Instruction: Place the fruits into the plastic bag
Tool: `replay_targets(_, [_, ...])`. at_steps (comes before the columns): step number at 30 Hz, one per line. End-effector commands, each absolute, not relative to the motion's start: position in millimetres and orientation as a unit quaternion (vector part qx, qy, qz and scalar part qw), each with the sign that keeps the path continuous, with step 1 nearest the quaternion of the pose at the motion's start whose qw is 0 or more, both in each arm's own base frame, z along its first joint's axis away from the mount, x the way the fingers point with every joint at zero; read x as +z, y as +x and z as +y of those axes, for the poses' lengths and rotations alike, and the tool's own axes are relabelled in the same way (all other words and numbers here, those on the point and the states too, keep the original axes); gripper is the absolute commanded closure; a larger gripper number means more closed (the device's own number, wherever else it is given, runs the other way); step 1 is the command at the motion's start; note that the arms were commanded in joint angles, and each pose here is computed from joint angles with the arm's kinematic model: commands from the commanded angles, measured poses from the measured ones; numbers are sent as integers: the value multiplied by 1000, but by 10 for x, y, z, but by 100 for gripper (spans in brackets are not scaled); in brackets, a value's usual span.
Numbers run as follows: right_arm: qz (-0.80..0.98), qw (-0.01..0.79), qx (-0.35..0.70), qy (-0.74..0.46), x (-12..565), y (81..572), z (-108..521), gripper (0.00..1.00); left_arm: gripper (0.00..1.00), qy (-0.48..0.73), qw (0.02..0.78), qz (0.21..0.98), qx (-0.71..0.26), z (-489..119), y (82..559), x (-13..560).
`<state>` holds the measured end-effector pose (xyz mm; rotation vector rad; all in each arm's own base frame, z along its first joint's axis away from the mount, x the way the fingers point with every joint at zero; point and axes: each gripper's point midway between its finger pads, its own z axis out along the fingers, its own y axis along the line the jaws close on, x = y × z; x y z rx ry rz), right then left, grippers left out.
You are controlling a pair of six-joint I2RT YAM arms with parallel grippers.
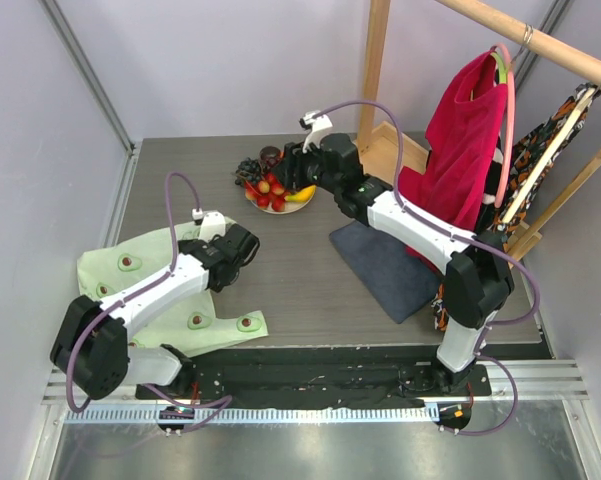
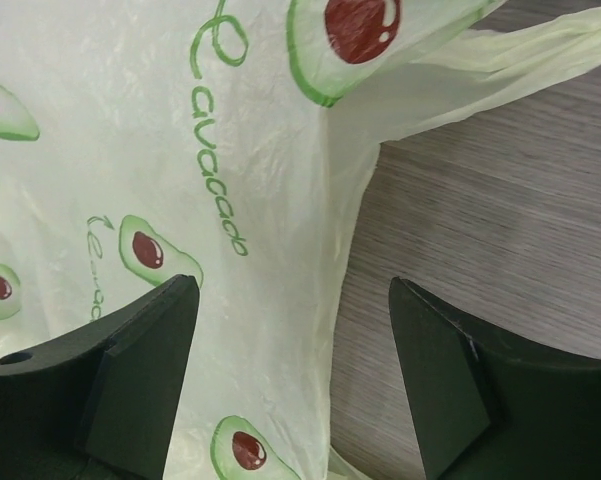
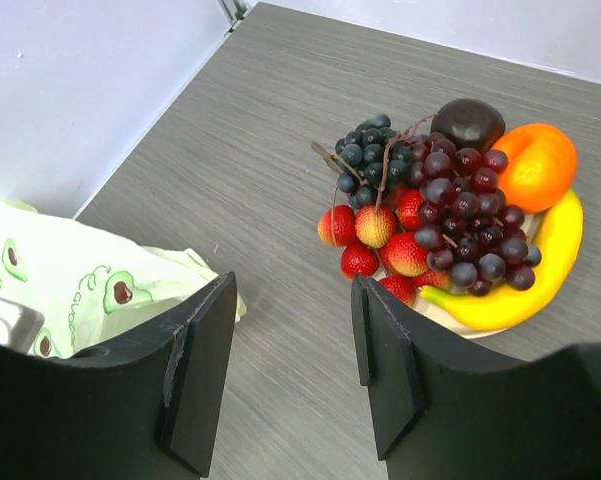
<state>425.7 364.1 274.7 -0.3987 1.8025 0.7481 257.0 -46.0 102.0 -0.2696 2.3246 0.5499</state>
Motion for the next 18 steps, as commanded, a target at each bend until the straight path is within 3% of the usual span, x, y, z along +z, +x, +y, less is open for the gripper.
replay_targets(1, [714,586,346,-164,3333,4107,3597,43,19,-128,374,881,261,-300,2559,1078])
replay_targets(7, [710,588,354,-159,3402,4052,3561,43,30,-127,337,900,244,-281,2552,914])
replay_targets(16, [699,595,363,-158,3524,3957,3514,42,37,-97,291,919,249,-351,2553,719])
replay_targets(18, [699,597,360,-158,3520,3955,3500,42,46,-91,283,923,244,-384,2557,686])
